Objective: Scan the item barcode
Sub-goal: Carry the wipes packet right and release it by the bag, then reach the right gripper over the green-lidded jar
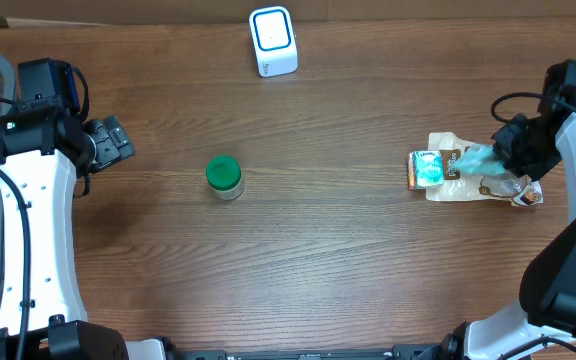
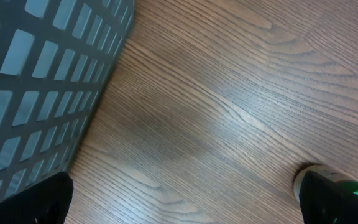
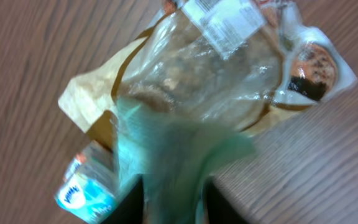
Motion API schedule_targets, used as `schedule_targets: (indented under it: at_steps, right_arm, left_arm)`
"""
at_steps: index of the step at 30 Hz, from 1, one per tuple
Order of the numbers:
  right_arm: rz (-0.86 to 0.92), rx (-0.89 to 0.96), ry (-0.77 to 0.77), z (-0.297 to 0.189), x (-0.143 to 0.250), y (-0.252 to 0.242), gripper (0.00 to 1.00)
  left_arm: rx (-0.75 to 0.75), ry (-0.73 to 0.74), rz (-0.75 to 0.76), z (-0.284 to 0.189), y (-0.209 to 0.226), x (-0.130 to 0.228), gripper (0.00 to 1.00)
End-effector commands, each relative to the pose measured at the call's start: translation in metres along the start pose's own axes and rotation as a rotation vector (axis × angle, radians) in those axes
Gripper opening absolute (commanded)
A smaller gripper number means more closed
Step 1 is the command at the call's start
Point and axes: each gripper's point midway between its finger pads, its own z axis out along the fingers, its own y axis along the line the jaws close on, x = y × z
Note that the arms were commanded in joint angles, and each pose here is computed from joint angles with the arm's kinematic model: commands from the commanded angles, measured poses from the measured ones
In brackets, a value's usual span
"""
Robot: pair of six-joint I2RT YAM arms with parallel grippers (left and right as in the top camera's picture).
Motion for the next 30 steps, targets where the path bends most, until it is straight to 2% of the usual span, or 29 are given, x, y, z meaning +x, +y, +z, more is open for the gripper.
schedule_targets:
  at_steps: [1, 6, 9, 10, 13, 17, 18, 20, 22, 27, 30]
  right_arm:
    - [-0.046, -0.021, 0.002, 0.001, 0.004, 0.004, 0.58]
    - [-0.057, -0.074, -0.029, -0.018, -0.007, 0.018, 0.63]
    - [-0.119, -0.166, -0.040, -0.052, -0.013, 0.041, 0.63]
    - [-0.185, -0.226, -0.056, -0.078, -0.013, 0.057, 0.64]
    - [-0.312, -0.308, -0.083, -0.113, -0.001, 0.089, 0.68]
    - [-0.560, -0.430, -0.080, -0.137, 0.056, 0.158, 0.71]
    - [-0.669, -0.476, -0.089, -0.139, 0.085, 0.191, 0.72]
    - [-0.798, -0.529, -0.104, -0.141, 0.120, 0.225, 0.73]
    - [-0.964, -0.603, -0.115, -0.142, 0.176, 0.267, 0.76]
    - [-1.140, -0.619, -0.138, -0.124, 0.260, 0.310, 0.91]
    - [-1.194, -0.615, -0.103, -0.102, 0.297, 0.323, 0.95]
  left_arm:
    - [0.007, -0.004, 0.020, -0.001, -0.002, -0.001, 0.99]
    - [0.007, -0.004, 0.020, -0.001, -0.002, -0.001, 1.00]
    - [0.007, -0.004, 0.020, -0.001, -0.002, -0.001, 1.00]
    - [0.007, -0.004, 0.020, -0.001, -0.002, -0.001, 1.00]
    - [0.007, -0.004, 0.020, -0.001, -0.002, -0.001, 1.00]
    - [0.007, -0.004, 0.020, -0.001, -0.002, -0.001, 0.99]
    - [0.007, -0.004, 0.020, -0.001, -0.002, -0.001, 1.00]
    - [0.007, -0.005, 0.020, -0.001, -0.001, -0.001, 1.00]
    - [0.007, -0.004, 0.020, -0.001, -0.002, -0.001, 1.00]
    - [0.007, -0.004, 0.020, -0.001, -0.001, -0.001, 1.00]
    - [0.007, -0.005, 0.020, -0.001, -0.002, -0.001, 0.99]
